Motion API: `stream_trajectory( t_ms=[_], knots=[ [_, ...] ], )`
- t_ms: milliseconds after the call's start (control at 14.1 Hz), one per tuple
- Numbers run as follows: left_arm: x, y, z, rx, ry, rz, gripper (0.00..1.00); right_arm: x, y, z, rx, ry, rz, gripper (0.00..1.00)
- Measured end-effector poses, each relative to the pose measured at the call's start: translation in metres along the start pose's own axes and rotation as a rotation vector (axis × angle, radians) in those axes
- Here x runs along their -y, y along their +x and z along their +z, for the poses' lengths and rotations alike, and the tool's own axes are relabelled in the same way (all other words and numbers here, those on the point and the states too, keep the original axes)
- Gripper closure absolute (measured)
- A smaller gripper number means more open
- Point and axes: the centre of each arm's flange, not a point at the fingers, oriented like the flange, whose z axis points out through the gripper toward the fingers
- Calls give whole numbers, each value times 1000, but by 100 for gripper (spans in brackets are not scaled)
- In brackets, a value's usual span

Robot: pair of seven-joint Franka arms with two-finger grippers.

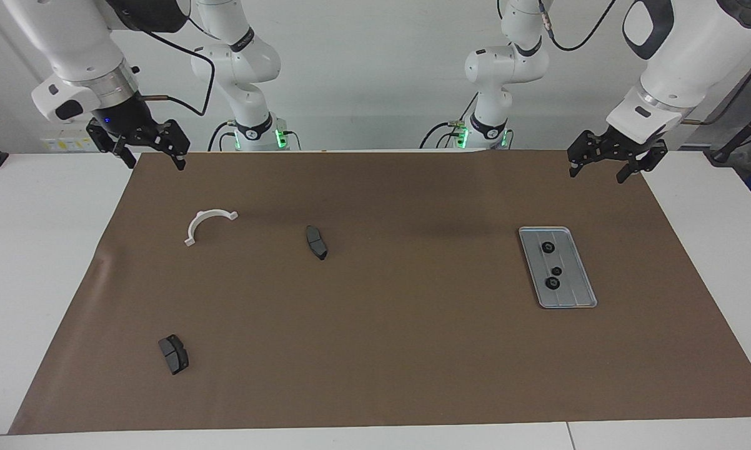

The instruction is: Pick bearing gear from pile to tray

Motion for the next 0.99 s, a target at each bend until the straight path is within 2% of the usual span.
stream_trajectory(
  t_ms=[994],
  knots=[
    [-1,1,-4,-21,3,-96,0,0,0,0,0,0,0,0]
  ],
)
